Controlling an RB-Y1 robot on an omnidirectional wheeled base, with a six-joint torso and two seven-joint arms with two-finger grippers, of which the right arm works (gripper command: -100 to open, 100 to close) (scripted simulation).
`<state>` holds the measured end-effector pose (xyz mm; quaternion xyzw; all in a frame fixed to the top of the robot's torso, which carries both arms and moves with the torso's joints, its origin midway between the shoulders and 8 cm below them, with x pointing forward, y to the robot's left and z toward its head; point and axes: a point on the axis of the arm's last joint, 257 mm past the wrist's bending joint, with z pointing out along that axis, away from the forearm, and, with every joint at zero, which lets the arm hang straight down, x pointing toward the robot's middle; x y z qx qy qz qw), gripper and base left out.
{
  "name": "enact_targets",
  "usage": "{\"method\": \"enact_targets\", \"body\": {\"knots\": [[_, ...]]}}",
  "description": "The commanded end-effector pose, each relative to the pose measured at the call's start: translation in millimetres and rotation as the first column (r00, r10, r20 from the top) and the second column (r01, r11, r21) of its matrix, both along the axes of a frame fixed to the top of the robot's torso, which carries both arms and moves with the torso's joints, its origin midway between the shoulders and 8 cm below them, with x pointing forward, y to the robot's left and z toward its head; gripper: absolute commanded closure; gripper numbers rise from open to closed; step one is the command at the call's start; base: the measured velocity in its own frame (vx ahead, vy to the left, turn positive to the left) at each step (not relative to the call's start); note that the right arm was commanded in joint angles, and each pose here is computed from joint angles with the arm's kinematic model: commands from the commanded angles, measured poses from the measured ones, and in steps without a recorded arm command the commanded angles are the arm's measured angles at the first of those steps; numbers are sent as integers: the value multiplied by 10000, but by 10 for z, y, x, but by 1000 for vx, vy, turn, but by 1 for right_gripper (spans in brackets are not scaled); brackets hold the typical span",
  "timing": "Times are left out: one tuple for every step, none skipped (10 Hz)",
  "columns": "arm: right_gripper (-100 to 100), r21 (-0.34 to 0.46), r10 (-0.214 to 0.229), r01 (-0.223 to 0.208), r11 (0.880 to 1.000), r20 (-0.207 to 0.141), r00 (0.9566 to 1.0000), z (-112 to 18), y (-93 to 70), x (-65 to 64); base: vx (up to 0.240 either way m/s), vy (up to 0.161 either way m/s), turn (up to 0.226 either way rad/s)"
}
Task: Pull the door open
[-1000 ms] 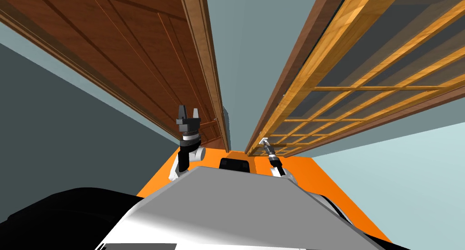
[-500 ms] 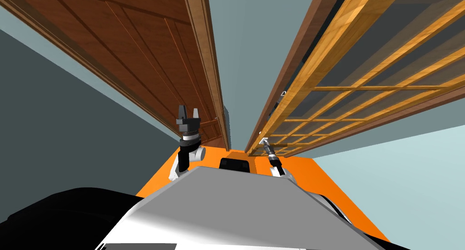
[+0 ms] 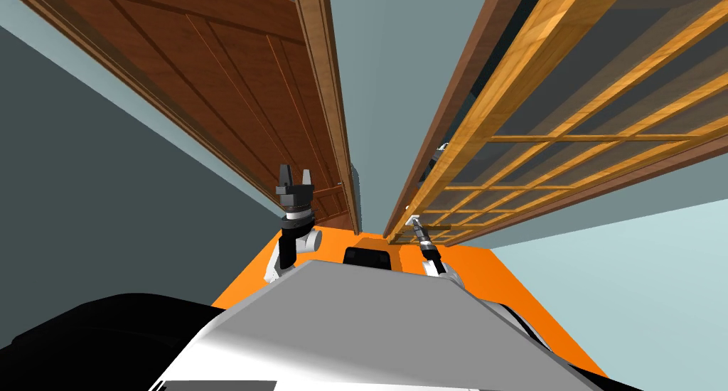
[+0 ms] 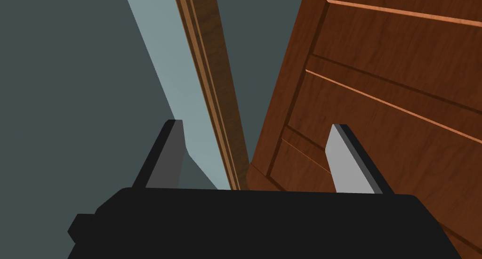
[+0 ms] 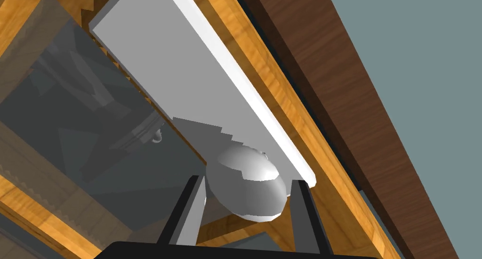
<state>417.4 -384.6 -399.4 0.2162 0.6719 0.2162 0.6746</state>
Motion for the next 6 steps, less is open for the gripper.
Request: {"method": "enact_targets", "body": {"knots": [[100,575,-49,48,9983,7,10000,-3,3,-2,-38,-16,43],[100,873,-91,89,9961,21,10000,0,0,4,-55,-31,67],[100,1030,-90,88,9946,21,10000,0,0,4,-38,-29,35],[100,1426,-132,126,9897,35,9999,4,-3,10,-36,-22,48],[100,1482,-132,125,9889,35,9999,4,-3,10,-29,-13,20],[100,1918,-173,161,9813,49,9998,7,-6,16,-30,-18,50]]}}
